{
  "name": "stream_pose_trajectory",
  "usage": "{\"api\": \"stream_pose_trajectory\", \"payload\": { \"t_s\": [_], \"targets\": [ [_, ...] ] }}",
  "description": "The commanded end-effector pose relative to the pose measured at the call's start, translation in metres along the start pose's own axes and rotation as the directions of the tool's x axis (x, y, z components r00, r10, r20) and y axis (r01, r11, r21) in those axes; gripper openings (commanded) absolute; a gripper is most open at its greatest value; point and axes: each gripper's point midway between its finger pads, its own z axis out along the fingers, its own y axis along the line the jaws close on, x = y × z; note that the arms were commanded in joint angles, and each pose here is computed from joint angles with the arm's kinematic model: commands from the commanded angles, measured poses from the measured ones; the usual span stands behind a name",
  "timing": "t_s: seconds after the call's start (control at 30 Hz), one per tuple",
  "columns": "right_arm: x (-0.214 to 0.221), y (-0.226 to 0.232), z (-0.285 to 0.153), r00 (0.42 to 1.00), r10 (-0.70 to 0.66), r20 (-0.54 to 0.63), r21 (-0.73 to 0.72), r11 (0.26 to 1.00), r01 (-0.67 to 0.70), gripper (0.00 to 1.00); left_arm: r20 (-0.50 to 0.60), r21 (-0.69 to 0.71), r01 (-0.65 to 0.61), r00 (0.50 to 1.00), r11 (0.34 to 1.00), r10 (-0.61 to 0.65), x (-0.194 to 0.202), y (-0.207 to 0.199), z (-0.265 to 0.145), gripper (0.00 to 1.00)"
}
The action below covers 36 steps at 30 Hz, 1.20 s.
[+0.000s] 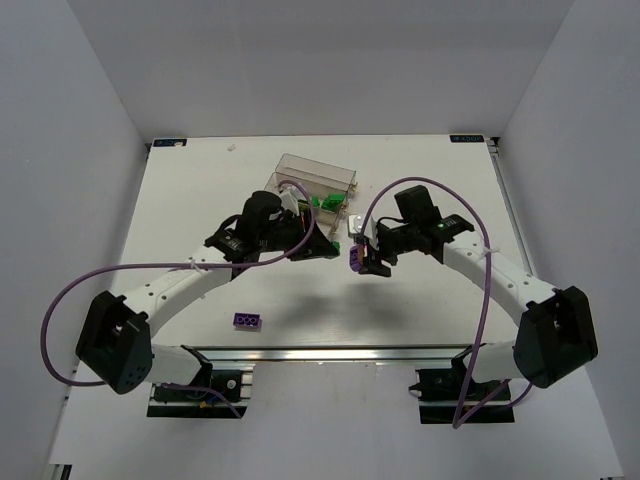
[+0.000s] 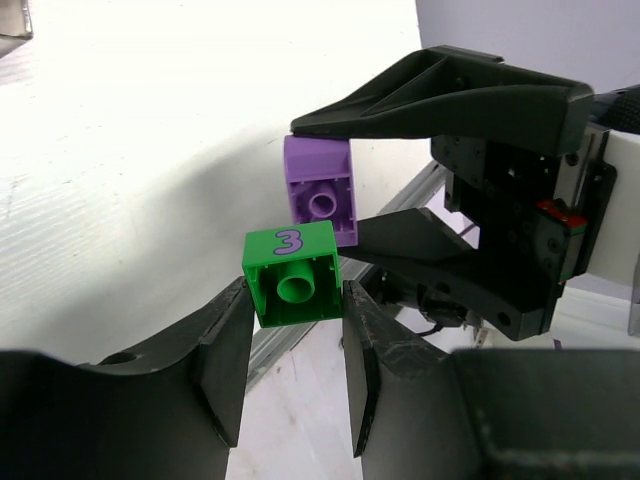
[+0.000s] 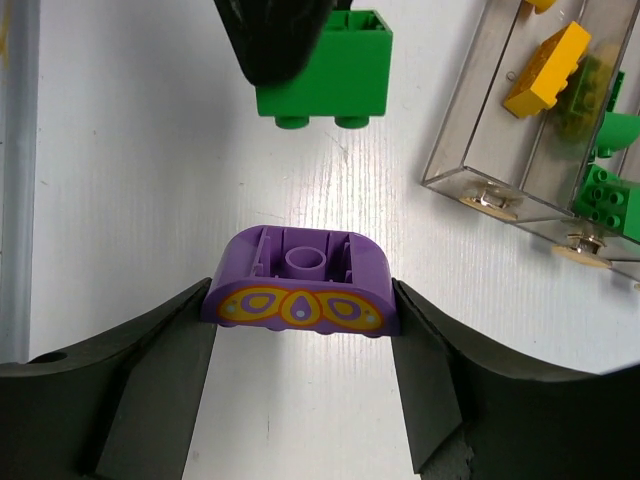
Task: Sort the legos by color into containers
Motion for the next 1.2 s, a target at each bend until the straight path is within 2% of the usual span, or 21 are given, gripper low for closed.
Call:
{"api": "stream_pose_trajectory", "payload": {
  "t_s": [0.0,0.17,0.33,0.37,0.53,0.73,0.8,0.9,1.0,1.13,1.17],
  "targets": [
    [0.0,-0.001,-0.005,1.0,-0.01,0.0,0.015,1.0,0.01,0.0,0.055,0.006,-0.051,0.997,0.999,0.051,-0.015,-0.014,-0.013,0.04],
    [0.006,-0.01,-0.01,0.999,0.04,-0.019,0.064,0.997,-0.039,0.0,0.099,-0.085,-0.057,0.993,0.995,0.066,-0.034,-0.002,-0.017,0.03],
    [0.002,-0.028,-0.019,0.992,0.125,-0.004,0.151,0.981,-0.123,0.0,0.228,-0.29,0.005,0.972,0.957,0.064,-0.086,0.038,-0.021,0.02],
    [0.001,-0.032,-0.022,0.991,0.135,-0.003,0.172,0.976,-0.133,0.0,0.256,-0.301,0.006,0.964,0.954,0.075,-0.102,0.035,-0.022,0.02],
    [0.0,-0.043,-0.029,0.978,0.207,0.014,0.238,0.95,-0.204,0.0,0.262,-0.433,0.035,0.961,0.901,0.088,-0.14,0.078,0.001,0.04],
    [-0.004,-0.052,-0.034,0.973,0.228,0.039,0.265,0.936,-0.231,0.0,0.246,-0.507,0.014,0.961,0.862,0.129,-0.178,0.105,0.03,0.05],
    [-0.006,-0.052,-0.034,0.972,0.232,0.049,0.262,0.936,-0.236,0.0,0.275,-0.53,0.019,0.95,0.848,0.15,-0.197,0.108,0.03,0.05],
    [-0.007,-0.054,-0.035,0.97,0.234,0.057,0.263,0.934,-0.241,0.0,0.268,-0.569,0.039,0.953,0.821,0.141,-0.205,0.13,0.036,0.06],
    [-0.006,-0.056,-0.036,0.97,0.235,0.059,0.269,0.932,-0.242,0.0,0.251,-0.589,0.038,0.958,0.807,0.138,-0.21,0.143,0.043,0.11],
    [-0.005,-0.063,-0.034,0.965,0.253,0.061,0.282,0.923,-0.26,0.0,0.231,-0.601,0.037,0.964,0.798,0.129,-0.213,0.154,0.05,0.34],
    [-0.005,-0.066,-0.036,0.963,0.26,0.064,0.292,0.918,-0.268,0.0,0.225,-0.6,0.035,0.966,0.799,0.127,-0.212,0.155,0.052,0.44]
  ]
}}
